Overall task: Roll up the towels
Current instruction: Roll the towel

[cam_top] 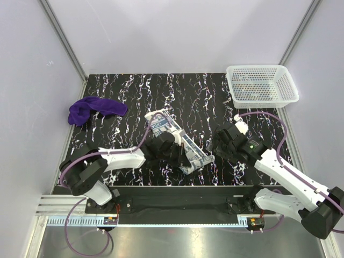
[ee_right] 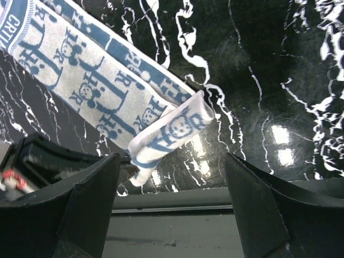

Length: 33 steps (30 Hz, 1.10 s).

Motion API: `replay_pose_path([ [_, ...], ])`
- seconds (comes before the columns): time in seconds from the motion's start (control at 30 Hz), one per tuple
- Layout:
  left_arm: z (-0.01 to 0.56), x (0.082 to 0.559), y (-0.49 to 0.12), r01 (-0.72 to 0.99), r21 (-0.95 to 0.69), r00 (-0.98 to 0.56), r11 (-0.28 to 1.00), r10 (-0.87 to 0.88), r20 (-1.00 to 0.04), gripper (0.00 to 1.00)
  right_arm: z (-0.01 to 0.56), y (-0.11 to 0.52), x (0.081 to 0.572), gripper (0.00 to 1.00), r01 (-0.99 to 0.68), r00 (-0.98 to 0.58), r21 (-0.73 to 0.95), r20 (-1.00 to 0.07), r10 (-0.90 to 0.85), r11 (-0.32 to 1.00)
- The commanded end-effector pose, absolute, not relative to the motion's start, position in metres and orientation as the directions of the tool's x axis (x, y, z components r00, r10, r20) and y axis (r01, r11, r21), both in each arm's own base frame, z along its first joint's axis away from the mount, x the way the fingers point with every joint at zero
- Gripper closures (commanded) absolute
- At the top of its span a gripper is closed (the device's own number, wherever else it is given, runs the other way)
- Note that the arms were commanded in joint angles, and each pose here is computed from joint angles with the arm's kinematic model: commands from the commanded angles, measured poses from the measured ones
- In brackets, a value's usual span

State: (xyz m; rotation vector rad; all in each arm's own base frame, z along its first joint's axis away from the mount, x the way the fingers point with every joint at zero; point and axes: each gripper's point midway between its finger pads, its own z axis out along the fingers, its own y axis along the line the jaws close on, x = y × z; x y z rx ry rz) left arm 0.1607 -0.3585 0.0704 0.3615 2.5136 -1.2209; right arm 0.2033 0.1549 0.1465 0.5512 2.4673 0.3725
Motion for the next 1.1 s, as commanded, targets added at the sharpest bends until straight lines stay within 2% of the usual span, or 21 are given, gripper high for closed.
replay_pose_path([
  [0.0,0.068,0.161,-0.348,0.227,-0.773,-0.963,0.592,0.017,-0.27,1.0,0.151,0.163,0.206,0.15,0.271,-0.748,0.43,-0.469,0.469,0.861],
  [0.27,0.047,0.169,-0.33,0.141,-0.778,-0.979,0.612,-0.031,-0.202,1.0,0.122,0.194,0.197,0.17,0.229,-0.806,0.535,-0.364,0.466,0.813],
  [0.5,0.035,0.174,-0.334,0.071,-0.82,-0.993,0.568,-0.037,-0.112,1.0,0.103,0.211,0.203,0.18,0.181,-0.834,0.554,-0.352,0.425,0.813],
  [0.7,0.03,0.181,-0.33,0.047,-0.808,-0.994,0.587,-0.049,-0.093,1.0,0.089,0.226,0.213,0.19,0.141,-0.846,0.572,-0.355,0.398,0.808],
  [0.93,0.019,0.189,-0.317,-0.021,-0.788,-0.996,0.616,-0.08,-0.035,1.0,0.063,0.234,0.204,0.29,0.093,-0.877,0.55,-0.349,0.33,0.83],
  [0.97,0.018,0.19,-0.316,-0.029,-0.787,-0.996,0.616,-0.082,-0.027,1.0,0.06,0.234,0.204,0.34,0.095,-0.878,0.546,-0.348,0.329,0.832],
  [1.07,0.016,0.191,-0.314,-0.039,-0.789,-0.996,0.613,-0.084,-0.016,1.0,0.048,0.233,0.202,0.39,0.101,-0.883,0.536,-0.34,0.323,0.838],
])
